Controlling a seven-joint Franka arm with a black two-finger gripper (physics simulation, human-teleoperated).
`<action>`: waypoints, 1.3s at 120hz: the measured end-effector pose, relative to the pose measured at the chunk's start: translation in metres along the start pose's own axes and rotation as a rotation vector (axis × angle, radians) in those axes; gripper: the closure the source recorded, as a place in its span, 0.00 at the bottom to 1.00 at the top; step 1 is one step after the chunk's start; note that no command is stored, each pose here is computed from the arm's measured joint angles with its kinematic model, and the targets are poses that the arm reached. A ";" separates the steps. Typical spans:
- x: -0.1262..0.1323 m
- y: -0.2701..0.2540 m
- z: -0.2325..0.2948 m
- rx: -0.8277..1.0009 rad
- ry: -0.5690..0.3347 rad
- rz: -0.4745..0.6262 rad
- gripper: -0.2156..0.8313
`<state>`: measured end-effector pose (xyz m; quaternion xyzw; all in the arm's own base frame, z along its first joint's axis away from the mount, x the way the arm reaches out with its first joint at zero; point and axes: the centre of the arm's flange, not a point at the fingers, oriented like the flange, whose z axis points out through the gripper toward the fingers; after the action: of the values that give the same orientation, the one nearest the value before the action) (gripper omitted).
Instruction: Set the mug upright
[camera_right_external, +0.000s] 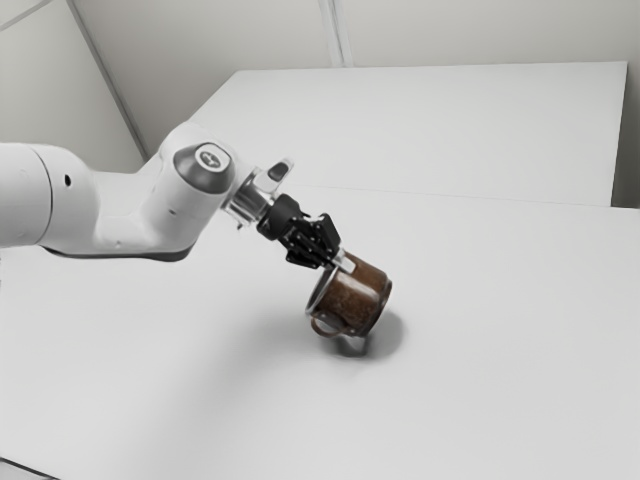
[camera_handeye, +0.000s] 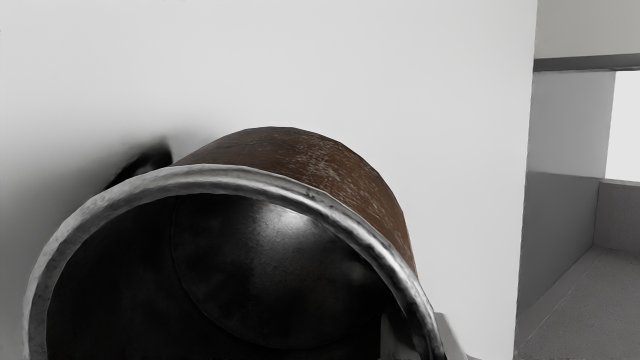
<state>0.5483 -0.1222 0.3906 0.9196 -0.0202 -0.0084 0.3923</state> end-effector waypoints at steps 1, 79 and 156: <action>0.000 0.002 -0.001 0.010 -0.002 0.009 0.94; -0.031 0.075 0.034 0.854 -0.161 0.419 0.95; 0.001 -0.016 0.014 0.964 -0.054 0.066 0.95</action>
<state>0.5490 -0.1213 0.3690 0.9949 -0.0611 -0.0097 -0.0792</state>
